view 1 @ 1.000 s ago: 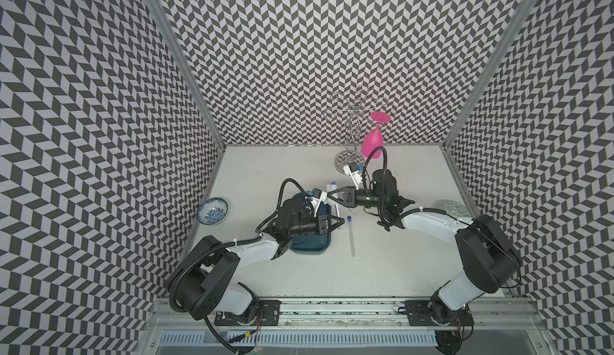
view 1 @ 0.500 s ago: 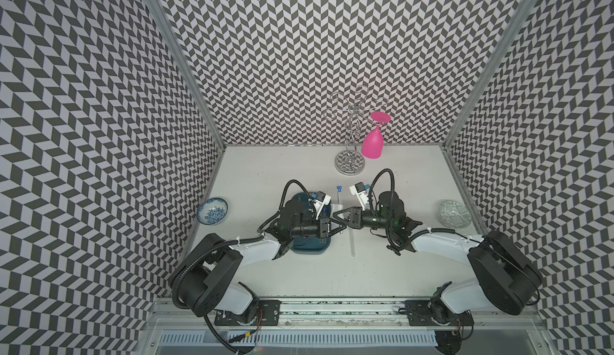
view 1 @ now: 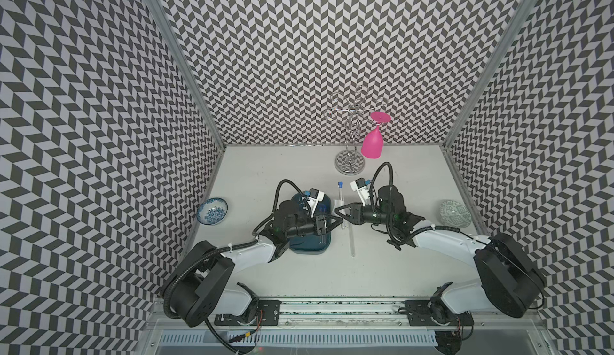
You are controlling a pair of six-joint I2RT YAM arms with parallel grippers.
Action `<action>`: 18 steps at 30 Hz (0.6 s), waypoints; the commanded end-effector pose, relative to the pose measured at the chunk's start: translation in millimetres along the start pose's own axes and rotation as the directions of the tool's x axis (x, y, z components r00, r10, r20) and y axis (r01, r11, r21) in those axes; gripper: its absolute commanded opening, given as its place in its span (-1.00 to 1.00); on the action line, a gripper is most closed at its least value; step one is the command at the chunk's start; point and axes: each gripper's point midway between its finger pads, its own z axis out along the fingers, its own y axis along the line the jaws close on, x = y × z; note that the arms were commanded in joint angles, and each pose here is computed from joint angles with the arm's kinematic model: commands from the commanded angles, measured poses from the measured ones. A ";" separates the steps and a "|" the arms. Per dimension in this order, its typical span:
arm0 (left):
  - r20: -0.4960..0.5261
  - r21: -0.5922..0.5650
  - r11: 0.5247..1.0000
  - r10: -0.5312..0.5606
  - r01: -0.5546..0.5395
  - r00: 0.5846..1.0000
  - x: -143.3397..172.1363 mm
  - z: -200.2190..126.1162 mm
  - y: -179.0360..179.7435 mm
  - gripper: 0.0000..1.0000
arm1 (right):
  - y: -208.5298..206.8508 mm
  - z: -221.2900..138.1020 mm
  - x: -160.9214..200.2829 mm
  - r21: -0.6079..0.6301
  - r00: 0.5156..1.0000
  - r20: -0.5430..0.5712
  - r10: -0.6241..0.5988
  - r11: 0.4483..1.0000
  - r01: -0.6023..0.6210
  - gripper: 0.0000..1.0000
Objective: Wipe the exteriors of test tubes
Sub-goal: Wipe the dirt from the test tube.
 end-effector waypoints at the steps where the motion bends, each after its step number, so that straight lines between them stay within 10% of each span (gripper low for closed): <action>1: 0.056 -0.037 0.999 0.040 -0.038 0.998 -11.1 -11.4 -4.4 -0.40 | 12.0 -5.6 -6.8 0.001 0.998 0.002 -0.067 0.998 0.067 -0.72; 8: 0.171 -0.134 0.979 0.173 -0.151 0.970 -65.3 -26.8 -17.1 -0.19 | 9.7 -12.1 10.2 0.005 0.997 -0.040 -0.072 0.997 0.072 -0.72; 18: 0.080 -0.020 0.982 0.189 -0.188 0.979 -77.2 10.9 -17.5 -0.19 | 22.8 -25.3 15.8 -0.033 0.997 -0.026 -0.068 0.997 0.067 -0.70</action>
